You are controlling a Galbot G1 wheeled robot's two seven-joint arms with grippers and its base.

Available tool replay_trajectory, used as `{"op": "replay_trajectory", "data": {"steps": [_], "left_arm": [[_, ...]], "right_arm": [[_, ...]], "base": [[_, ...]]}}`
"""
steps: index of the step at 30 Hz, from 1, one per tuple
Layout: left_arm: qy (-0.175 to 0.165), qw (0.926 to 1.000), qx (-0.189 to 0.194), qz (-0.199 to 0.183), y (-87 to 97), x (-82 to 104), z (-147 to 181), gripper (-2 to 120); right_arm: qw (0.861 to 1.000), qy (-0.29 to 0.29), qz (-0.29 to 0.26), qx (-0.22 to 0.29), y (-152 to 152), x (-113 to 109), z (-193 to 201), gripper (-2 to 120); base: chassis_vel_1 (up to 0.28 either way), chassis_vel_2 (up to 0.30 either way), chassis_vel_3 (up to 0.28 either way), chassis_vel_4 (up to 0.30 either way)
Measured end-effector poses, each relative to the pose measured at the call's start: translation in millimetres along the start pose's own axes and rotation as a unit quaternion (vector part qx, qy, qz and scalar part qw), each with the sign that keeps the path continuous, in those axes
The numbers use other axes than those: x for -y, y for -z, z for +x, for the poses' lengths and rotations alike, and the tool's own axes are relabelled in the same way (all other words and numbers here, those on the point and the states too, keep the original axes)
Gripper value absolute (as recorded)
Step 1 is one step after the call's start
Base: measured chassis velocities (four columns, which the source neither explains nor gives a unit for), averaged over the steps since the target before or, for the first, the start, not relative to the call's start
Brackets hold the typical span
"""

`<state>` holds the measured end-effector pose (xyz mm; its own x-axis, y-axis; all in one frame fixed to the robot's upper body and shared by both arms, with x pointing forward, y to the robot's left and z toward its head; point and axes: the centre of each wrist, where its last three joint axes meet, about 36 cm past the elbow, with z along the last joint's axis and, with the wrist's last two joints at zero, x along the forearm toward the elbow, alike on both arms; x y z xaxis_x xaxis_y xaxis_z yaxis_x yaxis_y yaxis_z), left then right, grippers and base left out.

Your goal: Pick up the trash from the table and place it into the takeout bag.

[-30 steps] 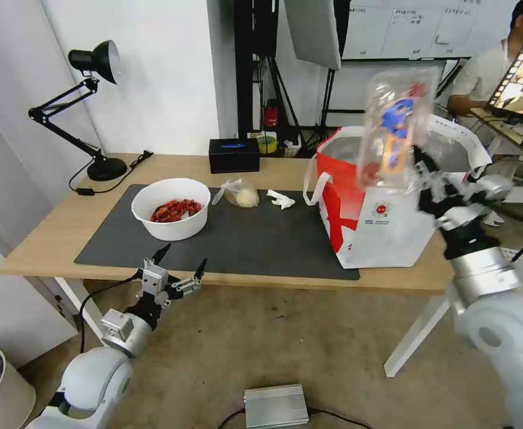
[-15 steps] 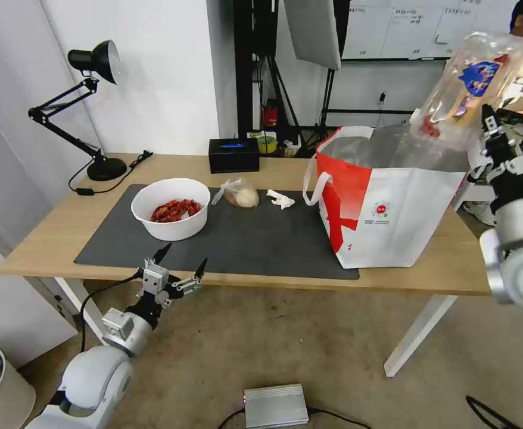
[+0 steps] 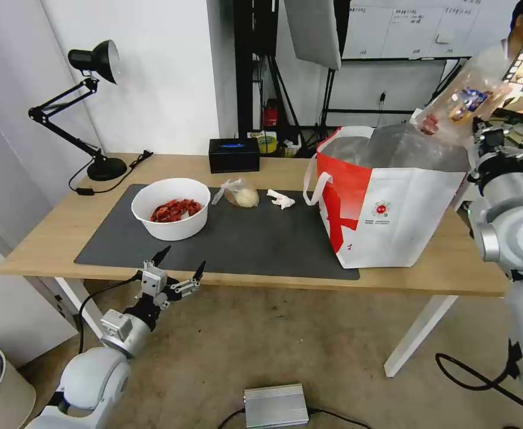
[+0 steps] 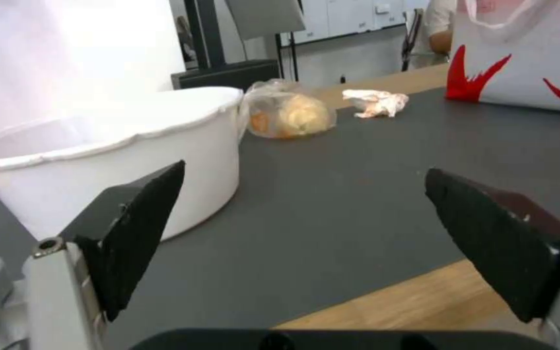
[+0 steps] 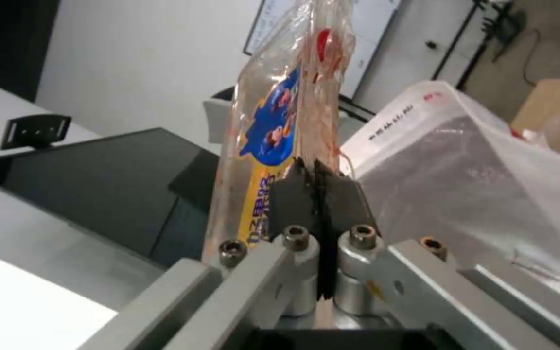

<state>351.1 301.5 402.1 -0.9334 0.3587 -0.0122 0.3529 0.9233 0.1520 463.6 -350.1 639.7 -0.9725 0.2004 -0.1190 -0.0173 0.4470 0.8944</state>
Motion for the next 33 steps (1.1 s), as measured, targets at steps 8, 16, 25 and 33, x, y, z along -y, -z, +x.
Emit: {"op": "replay_trajectory", "data": {"steps": [8, 16, 25, 33], "left_arm": [[0.002, 1.0, -0.001, 0.004, -2.7, 1.5, -1, 100], [0.004, 1.0, -0.002, 0.005, -4.0, 0.9, 0, 100], [0.006, 1.0, -0.006, 0.003, -4.8, 0.2, 3, 100], [0.005, 1.0, -0.004, 0.001, -3.6, -1.4, 2, 100]], "right_arm": [[0.999, -0.023, -0.012, -0.024, -6, -21, -14, 0], [0.994, -0.048, -0.01, -0.095, -27, -32, -14, 0], [0.99, -0.081, -0.025, -0.116, -43, -39, -25, 0], [0.987, -0.104, -0.027, -0.118, -40, -36, -24, 0]], "base": [[0.0, 0.0, 0.0, 0.0], [0.0, 0.0, 0.0, 0.0], [0.0, 0.0, 0.0, 0.0], [0.0, 0.0, 0.0, 0.0]]}}
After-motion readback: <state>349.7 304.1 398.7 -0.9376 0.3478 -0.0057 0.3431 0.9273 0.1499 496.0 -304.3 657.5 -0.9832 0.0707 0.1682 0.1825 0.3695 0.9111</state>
